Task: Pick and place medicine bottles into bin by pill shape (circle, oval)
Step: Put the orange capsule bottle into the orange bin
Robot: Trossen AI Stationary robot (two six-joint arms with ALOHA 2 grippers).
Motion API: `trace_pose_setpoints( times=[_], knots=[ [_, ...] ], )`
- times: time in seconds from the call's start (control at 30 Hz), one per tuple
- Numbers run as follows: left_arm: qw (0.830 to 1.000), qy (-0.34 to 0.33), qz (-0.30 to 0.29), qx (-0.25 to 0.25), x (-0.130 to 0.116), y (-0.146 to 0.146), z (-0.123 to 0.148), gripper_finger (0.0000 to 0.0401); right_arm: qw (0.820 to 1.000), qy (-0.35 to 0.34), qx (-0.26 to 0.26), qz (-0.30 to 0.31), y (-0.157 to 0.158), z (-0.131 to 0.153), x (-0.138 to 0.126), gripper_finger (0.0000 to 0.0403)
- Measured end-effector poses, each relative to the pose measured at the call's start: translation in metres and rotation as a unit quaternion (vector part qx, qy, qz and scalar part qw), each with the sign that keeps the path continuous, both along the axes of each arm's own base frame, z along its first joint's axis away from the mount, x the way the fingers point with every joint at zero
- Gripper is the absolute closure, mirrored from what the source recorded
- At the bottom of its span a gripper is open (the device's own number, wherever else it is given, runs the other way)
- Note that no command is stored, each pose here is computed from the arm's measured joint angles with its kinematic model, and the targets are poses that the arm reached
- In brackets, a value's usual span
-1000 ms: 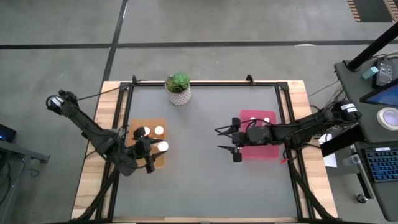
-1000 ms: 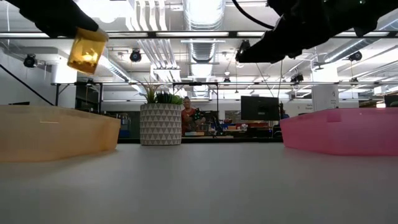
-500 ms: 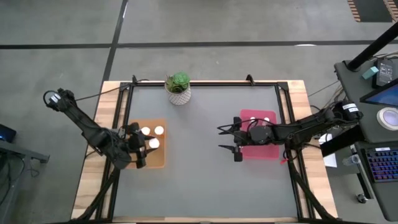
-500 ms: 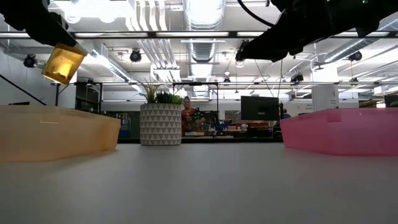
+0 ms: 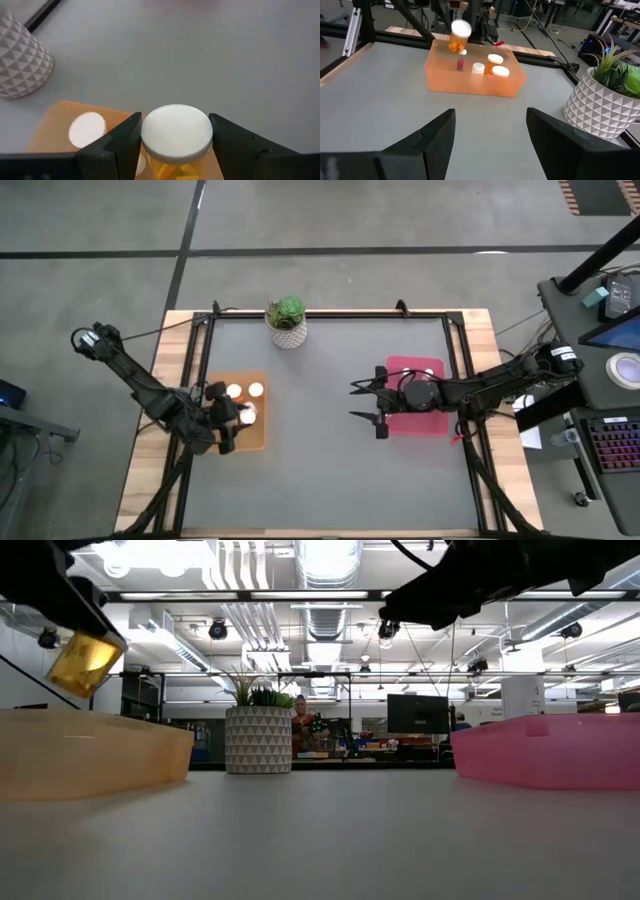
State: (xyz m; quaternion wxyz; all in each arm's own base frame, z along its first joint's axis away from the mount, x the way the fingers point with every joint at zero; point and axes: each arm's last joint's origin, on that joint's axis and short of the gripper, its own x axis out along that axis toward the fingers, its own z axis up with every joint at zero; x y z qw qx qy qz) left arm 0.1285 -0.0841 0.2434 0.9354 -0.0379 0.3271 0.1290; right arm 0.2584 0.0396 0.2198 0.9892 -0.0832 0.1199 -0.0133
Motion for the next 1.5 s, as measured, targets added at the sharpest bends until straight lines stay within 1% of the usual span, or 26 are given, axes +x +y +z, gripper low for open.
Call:
trace_pose_setpoints(
  times=[0.23, 0.4, 0.57, 1.07, 1.3, 1.5],
  knots=[
    [1.000, -0.013, -0.002, -0.007, 0.013, -0.011, -0.030, 0.0208, 1.000, 0.001, 0.008, -0.002, 0.000, 0.000, 0.000, 0.0168],
    [1.000, 0.013, -0.003, 0.013, 0.015, -0.013, -0.045, 0.0208, 1.000, 0.000, 0.016, -0.004, 0.000, 0.000, 0.000, 0.0168],
    [0.999, 0.028, -0.001, 0.028, 0.018, -0.015, -0.052, 0.0208, 1.000, -0.001, 0.027, -0.007, 0.000, 0.000, 0.000, 0.0168],
    [0.994, 0.080, 0.000, 0.073, 0.026, -0.022, -0.075, 0.0208, 1.000, -0.001, 0.029, -0.009, 0.000, -0.001, 0.000, 0.0168],
    [0.996, 0.059, 0.009, 0.070, 0.029, -0.023, -0.075, 0.0208, 1.000, 0.000, 0.029, -0.009, 0.000, -0.001, 0.000, 0.0168],
    [0.996, 0.056, 0.034, 0.056, 0.024, -0.019, -0.085, 0.0208, 1.000, 0.000, 0.029, -0.009, 0.000, -0.001, 0.000, 0.0168]
  ],
)
